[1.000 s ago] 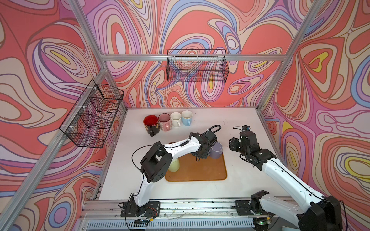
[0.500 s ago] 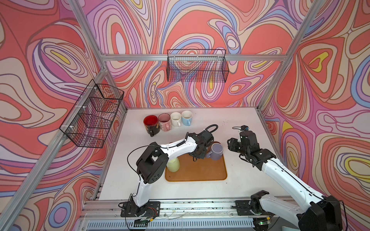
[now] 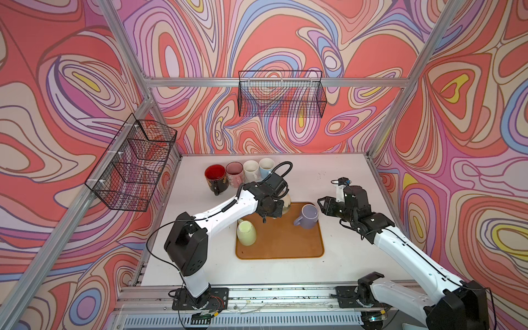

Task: Turn the mug right side up
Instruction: Pick up the mug from the tray.

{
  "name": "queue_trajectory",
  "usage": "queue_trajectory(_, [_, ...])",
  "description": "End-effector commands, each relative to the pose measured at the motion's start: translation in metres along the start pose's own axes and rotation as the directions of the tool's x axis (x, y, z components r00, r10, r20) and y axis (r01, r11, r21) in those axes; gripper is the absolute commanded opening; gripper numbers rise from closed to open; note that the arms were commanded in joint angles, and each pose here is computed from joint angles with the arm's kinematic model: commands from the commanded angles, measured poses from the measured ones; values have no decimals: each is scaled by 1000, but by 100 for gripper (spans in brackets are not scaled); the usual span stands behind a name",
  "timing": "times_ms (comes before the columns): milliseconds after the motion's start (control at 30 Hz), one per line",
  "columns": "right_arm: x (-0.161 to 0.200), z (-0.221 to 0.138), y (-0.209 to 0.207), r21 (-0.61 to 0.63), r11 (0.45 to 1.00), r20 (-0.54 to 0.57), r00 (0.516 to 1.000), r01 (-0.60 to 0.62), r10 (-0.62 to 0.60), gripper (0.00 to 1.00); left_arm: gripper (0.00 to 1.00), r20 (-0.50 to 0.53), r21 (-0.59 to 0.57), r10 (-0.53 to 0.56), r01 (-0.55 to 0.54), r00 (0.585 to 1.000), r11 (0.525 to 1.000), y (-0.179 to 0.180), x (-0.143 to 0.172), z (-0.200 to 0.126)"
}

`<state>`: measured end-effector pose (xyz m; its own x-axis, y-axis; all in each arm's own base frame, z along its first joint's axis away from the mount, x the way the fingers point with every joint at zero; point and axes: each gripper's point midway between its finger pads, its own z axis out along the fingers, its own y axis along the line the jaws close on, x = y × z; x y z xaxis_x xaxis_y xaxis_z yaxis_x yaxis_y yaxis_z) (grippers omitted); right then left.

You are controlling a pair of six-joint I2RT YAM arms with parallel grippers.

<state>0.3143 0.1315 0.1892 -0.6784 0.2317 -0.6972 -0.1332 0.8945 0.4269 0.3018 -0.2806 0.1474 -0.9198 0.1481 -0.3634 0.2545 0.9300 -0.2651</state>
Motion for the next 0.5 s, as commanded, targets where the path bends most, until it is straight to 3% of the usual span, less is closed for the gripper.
queue_trajectory(0, [-11, -10, 34, -176, 984, 27, 1000, 15, -11, 51, 0, 95, 174, -63, 46, 994, 984, -17, -23, -30])
queue_trajectory(100, [-14, -19, 55, -292, 956, 30, 999, -3, 12, 51, 0, 128, 271, -118, 80, 985, 959, -19, -30, -47])
queue_trajectory(267, [-13, -31, 89, -495, 867, -4, 998, -61, 67, 52, 0, 202, 460, -238, 123, 950, 880, -19, -47, -85])
queue_trajectory(467, [-8, -33, 106, -629, 759, -63, 984, -168, 165, 56, 0, 262, 590, -323, 114, 910, 799, -17, -65, -120])
